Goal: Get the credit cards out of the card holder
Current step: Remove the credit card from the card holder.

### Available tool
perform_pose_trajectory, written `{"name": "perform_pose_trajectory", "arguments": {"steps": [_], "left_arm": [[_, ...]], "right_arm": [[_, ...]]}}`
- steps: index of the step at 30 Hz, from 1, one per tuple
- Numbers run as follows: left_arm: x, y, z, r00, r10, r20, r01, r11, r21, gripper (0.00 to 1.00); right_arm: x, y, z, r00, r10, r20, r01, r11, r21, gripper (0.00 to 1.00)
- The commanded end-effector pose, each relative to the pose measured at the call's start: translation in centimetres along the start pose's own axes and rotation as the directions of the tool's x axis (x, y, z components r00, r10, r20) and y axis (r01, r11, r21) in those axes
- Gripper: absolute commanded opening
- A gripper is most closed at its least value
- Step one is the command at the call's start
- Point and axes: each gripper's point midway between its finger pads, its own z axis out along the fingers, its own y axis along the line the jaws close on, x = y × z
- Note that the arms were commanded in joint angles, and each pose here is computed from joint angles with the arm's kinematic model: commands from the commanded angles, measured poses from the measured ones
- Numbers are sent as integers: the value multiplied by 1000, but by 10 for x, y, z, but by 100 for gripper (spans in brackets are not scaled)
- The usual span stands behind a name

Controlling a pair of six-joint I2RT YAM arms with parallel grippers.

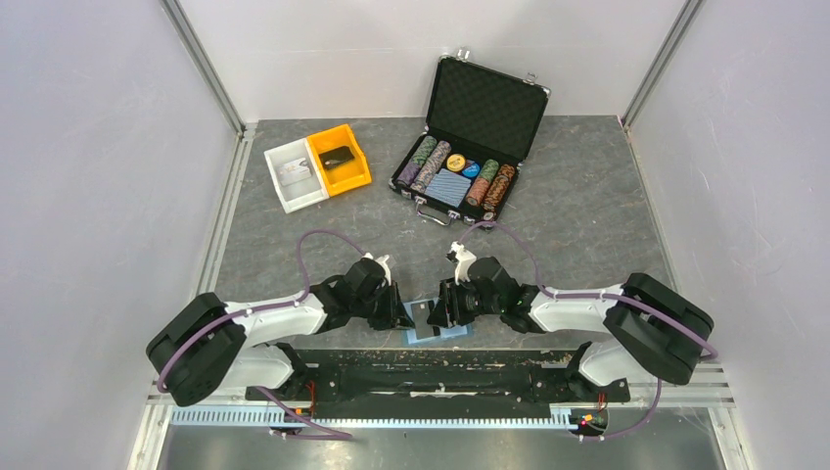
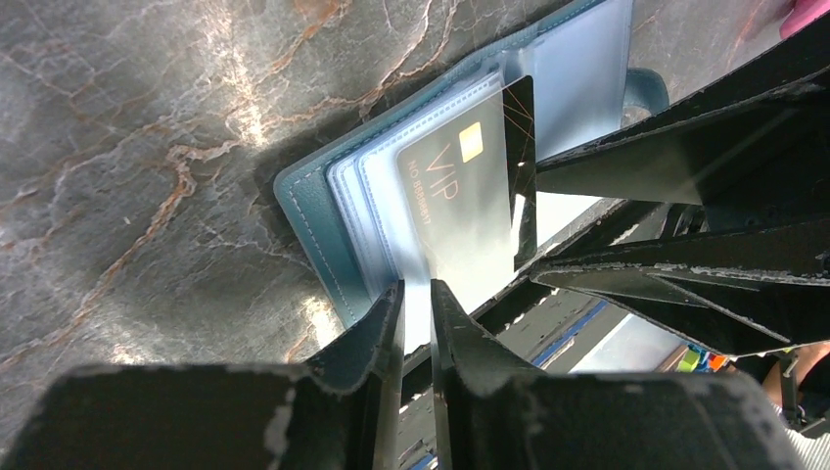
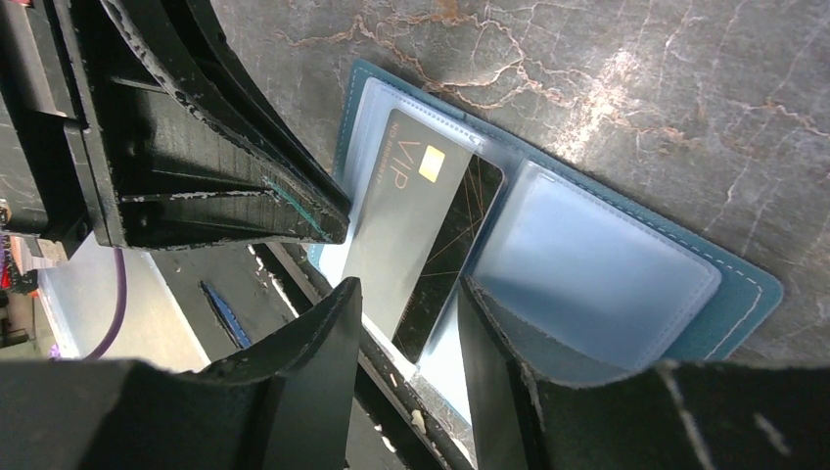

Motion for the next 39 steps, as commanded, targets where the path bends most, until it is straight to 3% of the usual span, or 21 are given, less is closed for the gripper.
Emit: {"name": "perform_pose_trajectory", "arguments": {"steps": [1,14,22,30,39], "left_arm": [[6,14,4,1000,-5,-11,5,999,-44,23],[8,18,5,1000,-13,-14,12,998,-56,22],[10,19,4,1000,-20,-20,19,998,-54,21],[11,20,3,1000,-25,-14,25,998,-56,21],[10,24,4,1000,-29,-6,28,997,-74,21]], "right_arm": [[-2,6,2,1000,17,11,-17,998,-53,44],[-2,17,-1,997,77,21,-73,985,-155,41],[-3,18,-4,993,112,41,-103,977,-187,26],[-7,14,-5,992,113,58,-101,979,-179,0],[-11,-2,-16,989,117,89,-103,983,-151,0]]}}
